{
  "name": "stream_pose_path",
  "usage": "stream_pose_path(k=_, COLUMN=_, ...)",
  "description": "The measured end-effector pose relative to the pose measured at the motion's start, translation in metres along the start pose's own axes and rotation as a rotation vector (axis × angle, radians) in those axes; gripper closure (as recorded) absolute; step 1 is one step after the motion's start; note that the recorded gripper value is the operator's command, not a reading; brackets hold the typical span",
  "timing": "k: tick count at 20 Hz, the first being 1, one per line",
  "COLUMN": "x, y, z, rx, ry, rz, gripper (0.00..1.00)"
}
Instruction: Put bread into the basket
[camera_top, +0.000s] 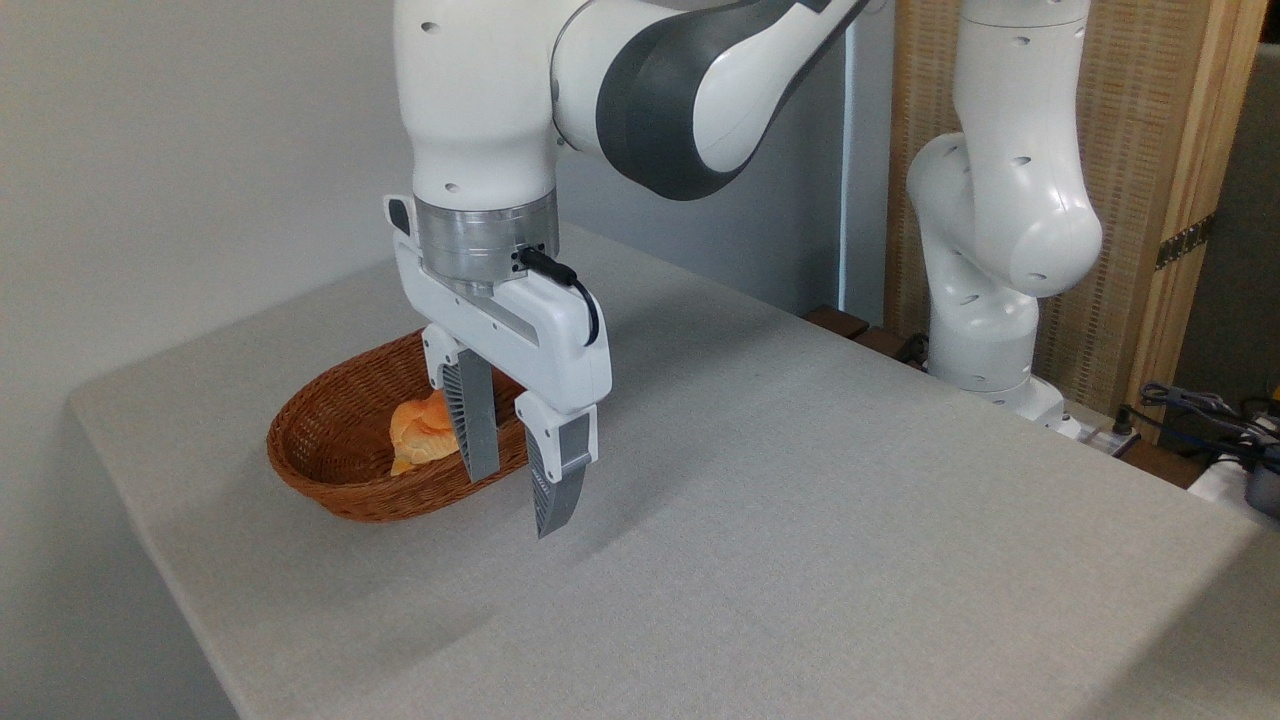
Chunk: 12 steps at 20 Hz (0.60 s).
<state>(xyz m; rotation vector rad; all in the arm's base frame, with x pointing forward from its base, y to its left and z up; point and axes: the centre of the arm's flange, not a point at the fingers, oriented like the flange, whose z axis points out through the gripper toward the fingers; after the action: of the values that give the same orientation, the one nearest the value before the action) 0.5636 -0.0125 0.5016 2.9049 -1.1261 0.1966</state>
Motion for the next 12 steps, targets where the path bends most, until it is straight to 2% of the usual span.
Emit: stream_pose_path(k=12, x=-0.0009, y=-0.0032, z=-0.0063, rx=0.011, ry=0.007, rz=-0.006, gripper=0.0)
